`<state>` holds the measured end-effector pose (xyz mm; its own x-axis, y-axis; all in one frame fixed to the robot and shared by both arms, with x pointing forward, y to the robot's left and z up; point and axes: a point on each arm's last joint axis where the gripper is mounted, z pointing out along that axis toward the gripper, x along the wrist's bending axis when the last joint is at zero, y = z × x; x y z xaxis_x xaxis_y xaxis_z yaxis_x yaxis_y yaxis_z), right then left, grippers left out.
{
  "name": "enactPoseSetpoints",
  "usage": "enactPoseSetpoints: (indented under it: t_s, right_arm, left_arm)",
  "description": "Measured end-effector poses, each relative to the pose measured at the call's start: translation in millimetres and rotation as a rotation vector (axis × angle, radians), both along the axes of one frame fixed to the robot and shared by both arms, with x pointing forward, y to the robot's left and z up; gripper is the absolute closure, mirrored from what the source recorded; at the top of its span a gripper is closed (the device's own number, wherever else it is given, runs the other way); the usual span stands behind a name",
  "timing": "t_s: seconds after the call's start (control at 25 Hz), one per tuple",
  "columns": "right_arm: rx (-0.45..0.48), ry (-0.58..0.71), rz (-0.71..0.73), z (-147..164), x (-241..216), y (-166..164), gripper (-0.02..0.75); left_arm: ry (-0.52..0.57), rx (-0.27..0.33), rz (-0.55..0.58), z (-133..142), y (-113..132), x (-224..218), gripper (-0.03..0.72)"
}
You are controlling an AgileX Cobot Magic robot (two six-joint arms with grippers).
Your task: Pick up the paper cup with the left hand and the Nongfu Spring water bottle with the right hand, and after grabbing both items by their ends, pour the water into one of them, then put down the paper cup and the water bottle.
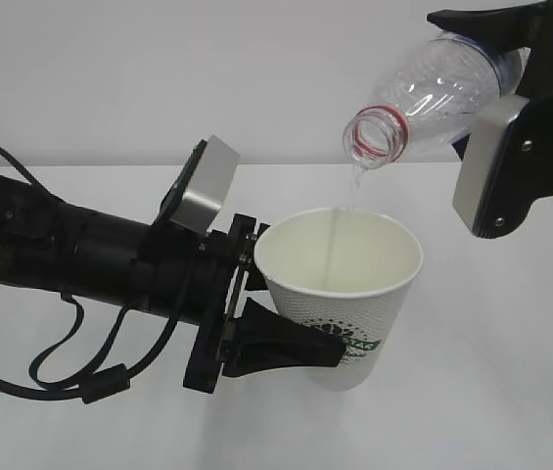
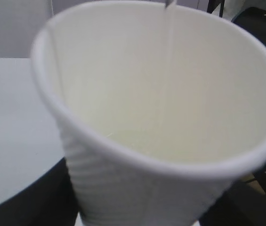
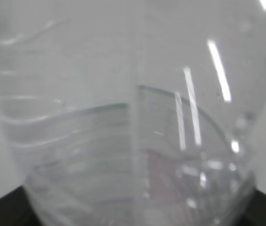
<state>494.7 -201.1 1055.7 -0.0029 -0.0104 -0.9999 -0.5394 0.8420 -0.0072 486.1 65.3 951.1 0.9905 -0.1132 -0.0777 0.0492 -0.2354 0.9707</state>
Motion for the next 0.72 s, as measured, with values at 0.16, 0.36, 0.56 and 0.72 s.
enactPoseSetpoints:
  t_s: [0.16,0.36,0.56,0.72]
  right_arm:
    - [0.0,0.0,0.0,0.0,0.0,0.0,0.235]
    - [0.006,0.002,-0.004,0.2,0.2,-0.3,0.235]
    - [0.011,0.003,-0.008,0.3,0.4,-0.6,0.235]
    - [0.014,0.004,-0.01,0.4,0.5,-0.8,0.235]
  left_arm:
    - [0.001,-0.001,0.002,0.1,0.0,0.1,0.196]
    - [0.001,-0.002,0.003,0.2,-0.1,0.2,0.196]
    - [-0.01,-0.005,0.002,0.3,-0.1,0.4,0.196]
    - [-0.021,-0.007,0.001,0.4,-0.1,0.5,0.196]
